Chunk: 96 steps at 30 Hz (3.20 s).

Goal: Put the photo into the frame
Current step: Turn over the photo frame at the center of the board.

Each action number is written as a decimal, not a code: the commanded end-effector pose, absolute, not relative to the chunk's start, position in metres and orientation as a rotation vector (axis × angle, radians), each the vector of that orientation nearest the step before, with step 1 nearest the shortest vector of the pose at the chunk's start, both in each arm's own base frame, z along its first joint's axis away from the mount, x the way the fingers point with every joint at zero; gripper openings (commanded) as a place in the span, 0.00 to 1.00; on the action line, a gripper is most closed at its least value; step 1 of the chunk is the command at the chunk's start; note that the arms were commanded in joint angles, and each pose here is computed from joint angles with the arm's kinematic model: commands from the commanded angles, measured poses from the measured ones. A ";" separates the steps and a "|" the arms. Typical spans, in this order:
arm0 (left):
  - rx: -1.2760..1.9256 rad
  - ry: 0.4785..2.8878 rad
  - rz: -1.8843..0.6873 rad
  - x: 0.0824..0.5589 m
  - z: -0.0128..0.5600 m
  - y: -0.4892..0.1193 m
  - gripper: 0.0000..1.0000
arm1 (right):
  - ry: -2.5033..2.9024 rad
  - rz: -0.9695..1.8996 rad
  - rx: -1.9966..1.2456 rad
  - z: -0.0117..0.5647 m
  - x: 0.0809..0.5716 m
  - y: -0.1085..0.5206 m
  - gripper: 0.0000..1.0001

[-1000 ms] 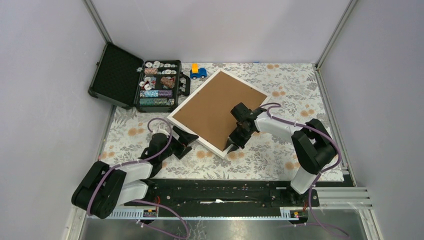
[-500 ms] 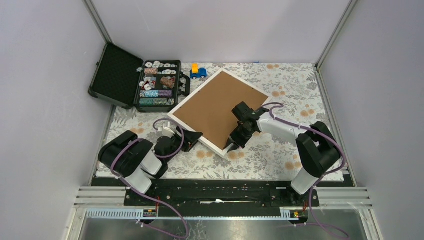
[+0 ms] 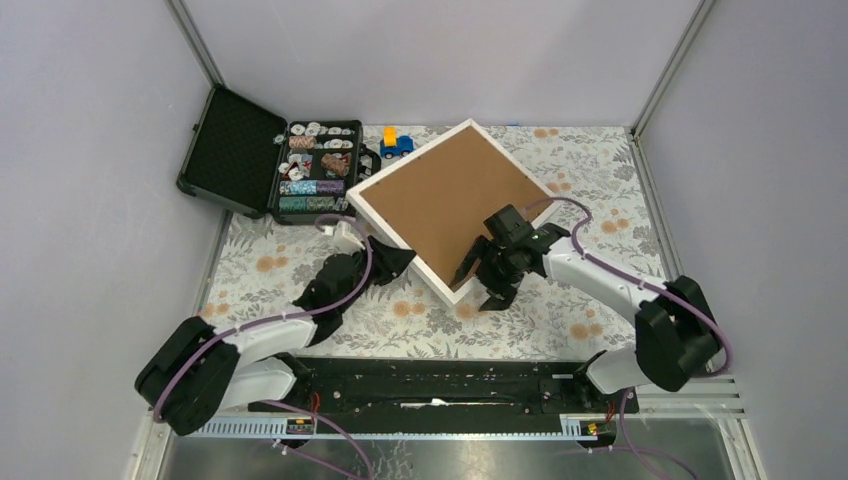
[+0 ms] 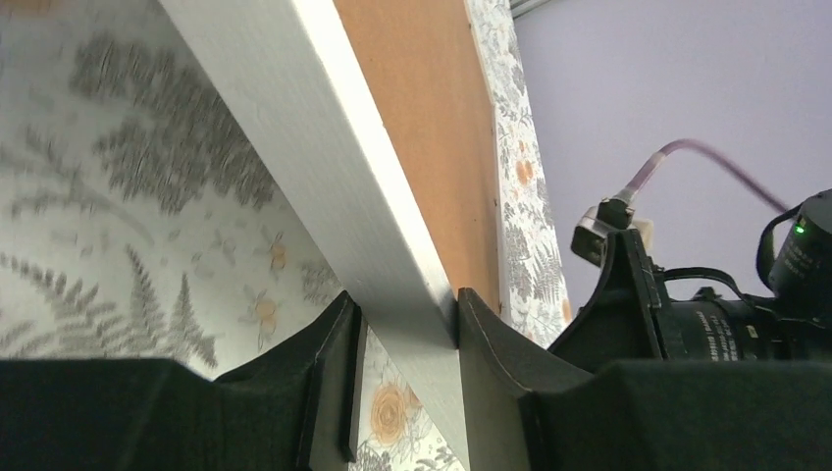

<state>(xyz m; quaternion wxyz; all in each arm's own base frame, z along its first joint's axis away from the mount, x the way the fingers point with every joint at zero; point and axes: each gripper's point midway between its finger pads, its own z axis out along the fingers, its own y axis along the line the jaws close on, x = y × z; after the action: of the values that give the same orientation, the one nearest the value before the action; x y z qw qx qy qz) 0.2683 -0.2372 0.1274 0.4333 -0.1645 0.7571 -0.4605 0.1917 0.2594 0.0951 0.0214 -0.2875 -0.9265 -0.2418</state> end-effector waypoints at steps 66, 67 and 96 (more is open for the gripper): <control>0.725 1.596 -0.655 0.187 0.172 -0.305 0.84 | -3.121 -1.212 -1.413 0.224 0.346 0.036 0.23; 0.713 1.616 -0.719 0.173 0.174 -0.303 0.88 | -3.137 -1.176 -1.395 0.217 0.347 0.032 0.18; 0.339 1.475 -0.688 0.194 0.446 -0.241 0.99 | -3.878 -0.614 -0.654 0.304 0.297 0.063 1.00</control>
<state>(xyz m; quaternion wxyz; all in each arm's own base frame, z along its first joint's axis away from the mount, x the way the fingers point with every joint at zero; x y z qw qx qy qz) 0.1845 -0.2677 0.3749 0.6219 0.1741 0.6890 -0.3288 0.3069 0.0006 0.1699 -0.2559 -0.2736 -0.9257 -0.0518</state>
